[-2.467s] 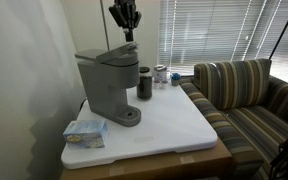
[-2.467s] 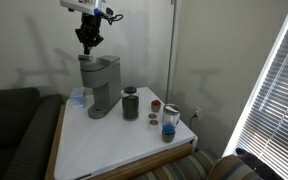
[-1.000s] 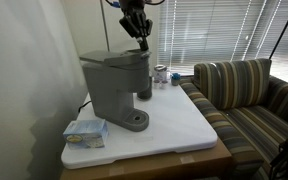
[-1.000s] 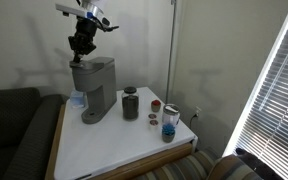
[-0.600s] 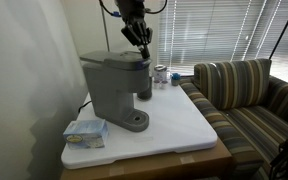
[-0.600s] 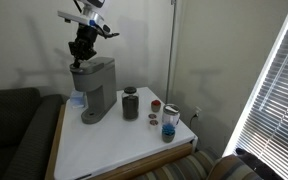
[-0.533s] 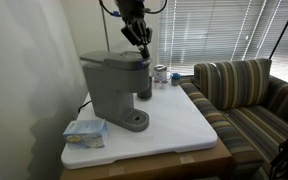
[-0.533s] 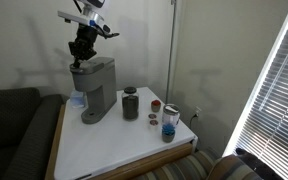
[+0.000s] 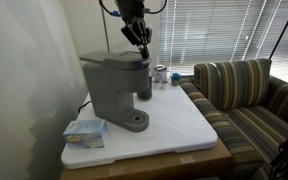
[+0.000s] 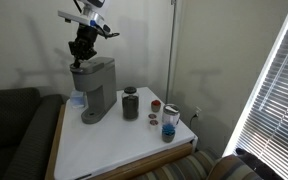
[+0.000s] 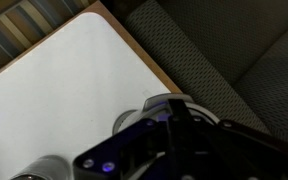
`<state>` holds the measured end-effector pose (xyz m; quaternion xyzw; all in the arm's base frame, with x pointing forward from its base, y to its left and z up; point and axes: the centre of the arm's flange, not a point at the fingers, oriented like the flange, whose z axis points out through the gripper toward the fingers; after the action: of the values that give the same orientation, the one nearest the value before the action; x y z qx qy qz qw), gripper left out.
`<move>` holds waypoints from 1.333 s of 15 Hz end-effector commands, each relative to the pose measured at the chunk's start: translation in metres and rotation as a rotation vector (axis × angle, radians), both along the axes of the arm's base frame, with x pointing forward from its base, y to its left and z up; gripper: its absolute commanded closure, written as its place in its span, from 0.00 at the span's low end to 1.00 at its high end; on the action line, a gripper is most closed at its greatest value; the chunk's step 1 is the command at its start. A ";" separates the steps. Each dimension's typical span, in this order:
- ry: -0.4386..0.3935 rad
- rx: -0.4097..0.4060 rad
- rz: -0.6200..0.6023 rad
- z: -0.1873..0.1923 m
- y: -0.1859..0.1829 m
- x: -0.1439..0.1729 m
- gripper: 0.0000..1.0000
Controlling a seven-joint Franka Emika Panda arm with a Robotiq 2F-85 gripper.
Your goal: Close the coffee maker
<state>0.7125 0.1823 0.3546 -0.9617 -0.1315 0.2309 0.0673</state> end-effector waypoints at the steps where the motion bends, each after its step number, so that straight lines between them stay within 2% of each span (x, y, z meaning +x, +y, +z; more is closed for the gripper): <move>1: -0.033 0.003 -0.017 0.015 0.014 0.067 1.00; 7: -0.145 0.007 -0.074 0.032 0.012 0.058 1.00; 9: -0.156 -0.002 -0.106 0.037 0.011 0.055 1.00; 15: -0.064 -0.059 -0.225 0.053 0.016 0.027 1.00; 20: 0.069 -0.097 -0.294 0.058 0.025 0.005 1.00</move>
<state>0.7055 0.1994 0.3970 -0.9751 0.0015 0.2160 0.0510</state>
